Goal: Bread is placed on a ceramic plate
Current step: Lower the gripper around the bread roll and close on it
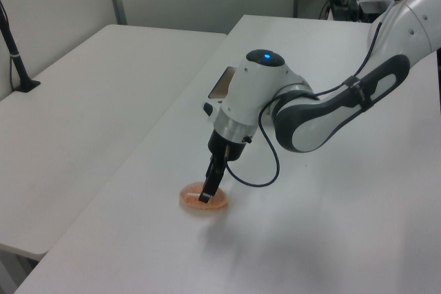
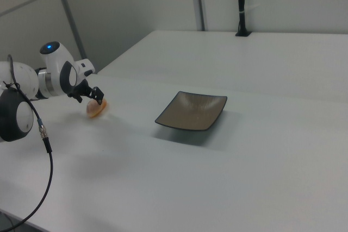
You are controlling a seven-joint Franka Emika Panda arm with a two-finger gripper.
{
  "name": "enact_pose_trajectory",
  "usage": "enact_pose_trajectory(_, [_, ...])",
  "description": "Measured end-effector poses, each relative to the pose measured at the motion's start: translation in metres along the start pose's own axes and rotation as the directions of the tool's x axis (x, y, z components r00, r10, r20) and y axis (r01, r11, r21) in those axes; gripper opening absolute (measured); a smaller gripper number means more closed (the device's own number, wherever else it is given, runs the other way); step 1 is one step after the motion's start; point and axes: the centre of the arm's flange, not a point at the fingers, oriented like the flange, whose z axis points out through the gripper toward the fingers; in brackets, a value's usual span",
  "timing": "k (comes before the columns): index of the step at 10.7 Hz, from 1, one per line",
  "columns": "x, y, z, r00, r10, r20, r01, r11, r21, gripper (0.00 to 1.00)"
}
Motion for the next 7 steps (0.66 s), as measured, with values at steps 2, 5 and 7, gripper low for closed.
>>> enact_pose_trajectory(2, [-0.002, -0.004, 0.01, 1.0, -0.009, -0.025, 0.009, 1.0, 0.006, 1.0])
enact_pose_trajectory(5, [-0.008, -0.002, 0.025, 1.0, -0.013, -0.023, 0.013, 1.0, 0.0, 1.0])
enact_pose_trajectory(7, [-0.007, -0.002, 0.026, 0.999, -0.035, -0.032, 0.035, 0.999, -0.016, 0.95])
